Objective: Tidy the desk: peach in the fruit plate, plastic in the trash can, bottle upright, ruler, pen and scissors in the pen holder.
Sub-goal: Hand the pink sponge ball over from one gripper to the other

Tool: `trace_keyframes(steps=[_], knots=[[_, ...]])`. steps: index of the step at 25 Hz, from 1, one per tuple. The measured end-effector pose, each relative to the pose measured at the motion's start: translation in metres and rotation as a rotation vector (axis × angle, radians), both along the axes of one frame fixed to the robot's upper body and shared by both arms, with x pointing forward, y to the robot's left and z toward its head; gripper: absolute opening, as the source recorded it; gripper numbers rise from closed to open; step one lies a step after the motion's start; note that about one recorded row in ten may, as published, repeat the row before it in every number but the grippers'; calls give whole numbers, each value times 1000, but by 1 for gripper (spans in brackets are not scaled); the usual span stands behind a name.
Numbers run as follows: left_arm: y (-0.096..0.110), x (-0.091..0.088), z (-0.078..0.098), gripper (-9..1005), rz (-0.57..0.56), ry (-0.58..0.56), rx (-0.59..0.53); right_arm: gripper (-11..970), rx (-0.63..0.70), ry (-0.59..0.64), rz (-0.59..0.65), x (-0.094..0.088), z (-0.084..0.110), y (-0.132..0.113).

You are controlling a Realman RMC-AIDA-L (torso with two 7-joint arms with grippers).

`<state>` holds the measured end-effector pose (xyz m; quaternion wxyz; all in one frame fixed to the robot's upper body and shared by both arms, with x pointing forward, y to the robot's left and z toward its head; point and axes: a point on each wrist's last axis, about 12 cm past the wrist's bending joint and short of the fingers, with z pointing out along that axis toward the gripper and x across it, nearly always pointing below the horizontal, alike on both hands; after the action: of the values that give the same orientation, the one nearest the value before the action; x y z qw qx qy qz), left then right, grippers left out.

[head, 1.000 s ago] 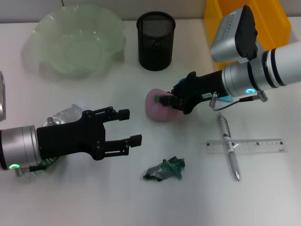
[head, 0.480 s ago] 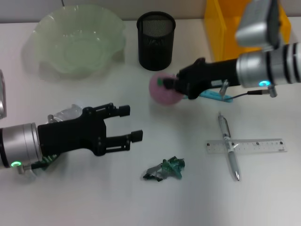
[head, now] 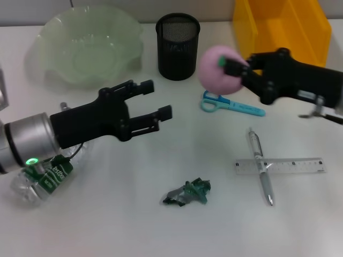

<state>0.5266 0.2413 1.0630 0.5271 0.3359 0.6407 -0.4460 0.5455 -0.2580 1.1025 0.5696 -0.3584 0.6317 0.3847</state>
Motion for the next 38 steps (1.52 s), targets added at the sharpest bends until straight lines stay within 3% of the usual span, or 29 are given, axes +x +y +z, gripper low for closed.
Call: trace_keyframes(steps=[6,12,25,38], knots=[[-18,9,3,775,-29,-7,-6,28,95,-55,7,-26,-16,-9],[-25,12,7,774,-66,-15,-7,29,107,-47,13,-36,-26,-5],[-38,4,2,772,-133,18,-6,28,110,-16,49,-37,-38,14],[-39,3,0,771,-129,17,-10,29,105,4,83,-39,-41,21]])
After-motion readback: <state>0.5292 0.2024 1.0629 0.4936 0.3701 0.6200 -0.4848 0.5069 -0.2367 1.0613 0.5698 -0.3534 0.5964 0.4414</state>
